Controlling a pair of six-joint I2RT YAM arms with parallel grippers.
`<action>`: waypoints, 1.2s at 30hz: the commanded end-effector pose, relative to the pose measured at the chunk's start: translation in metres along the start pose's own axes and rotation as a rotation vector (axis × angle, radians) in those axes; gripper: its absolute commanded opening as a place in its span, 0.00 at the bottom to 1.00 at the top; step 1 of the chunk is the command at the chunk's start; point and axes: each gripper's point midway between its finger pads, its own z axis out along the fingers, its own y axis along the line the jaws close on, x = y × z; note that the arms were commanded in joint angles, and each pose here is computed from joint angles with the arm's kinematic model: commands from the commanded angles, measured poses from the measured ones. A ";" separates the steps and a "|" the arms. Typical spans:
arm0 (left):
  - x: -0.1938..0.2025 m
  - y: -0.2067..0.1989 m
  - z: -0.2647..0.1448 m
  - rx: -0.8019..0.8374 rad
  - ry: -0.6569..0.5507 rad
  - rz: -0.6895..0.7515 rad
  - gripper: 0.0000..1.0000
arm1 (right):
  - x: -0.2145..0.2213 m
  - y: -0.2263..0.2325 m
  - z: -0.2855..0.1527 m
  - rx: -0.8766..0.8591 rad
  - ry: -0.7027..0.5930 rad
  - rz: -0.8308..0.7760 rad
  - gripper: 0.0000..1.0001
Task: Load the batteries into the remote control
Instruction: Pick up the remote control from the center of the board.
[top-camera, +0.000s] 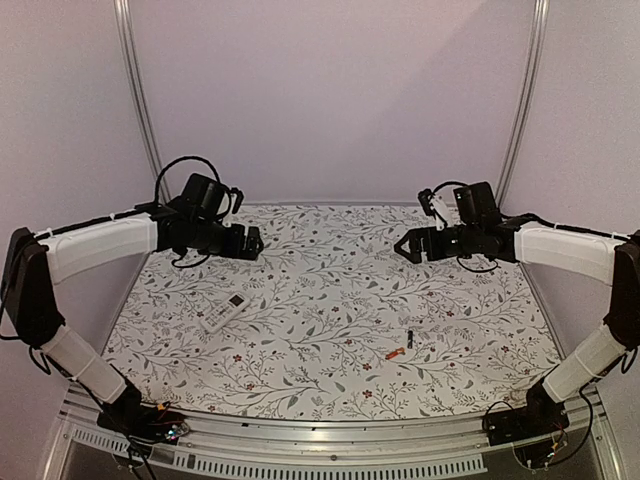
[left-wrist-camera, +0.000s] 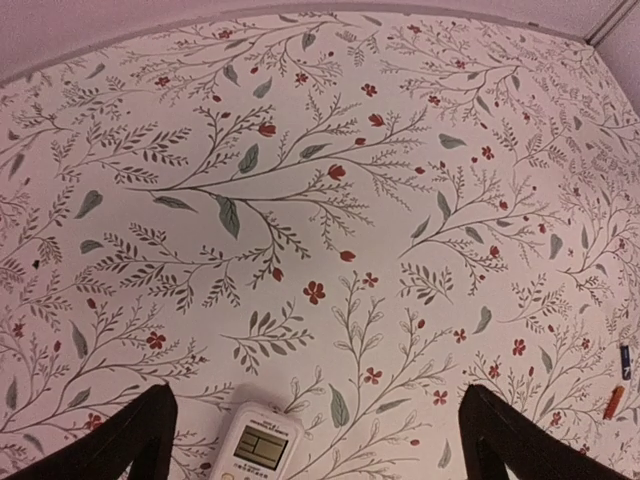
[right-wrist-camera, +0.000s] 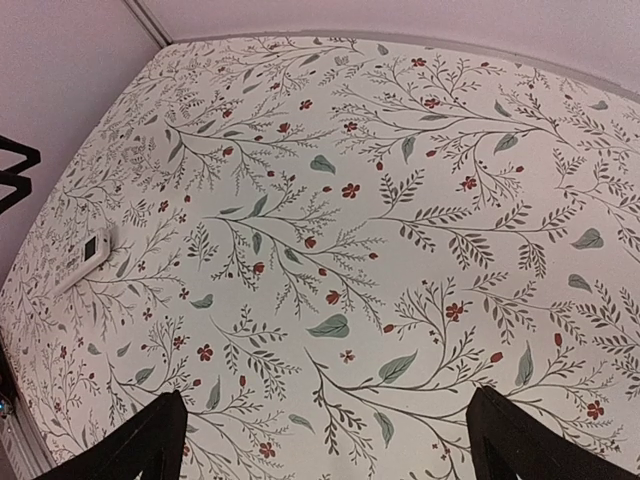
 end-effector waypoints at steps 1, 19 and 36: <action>0.015 0.017 -0.006 -0.125 0.102 0.082 1.00 | 0.012 0.006 -0.002 -0.020 0.038 -0.029 0.99; 0.116 0.043 0.016 -0.136 0.602 0.308 1.00 | 0.024 0.034 -0.003 -0.188 0.071 -0.045 0.99; 0.159 0.059 0.030 -0.105 0.739 0.313 0.87 | 0.022 0.037 -0.003 -0.208 0.075 -0.054 0.99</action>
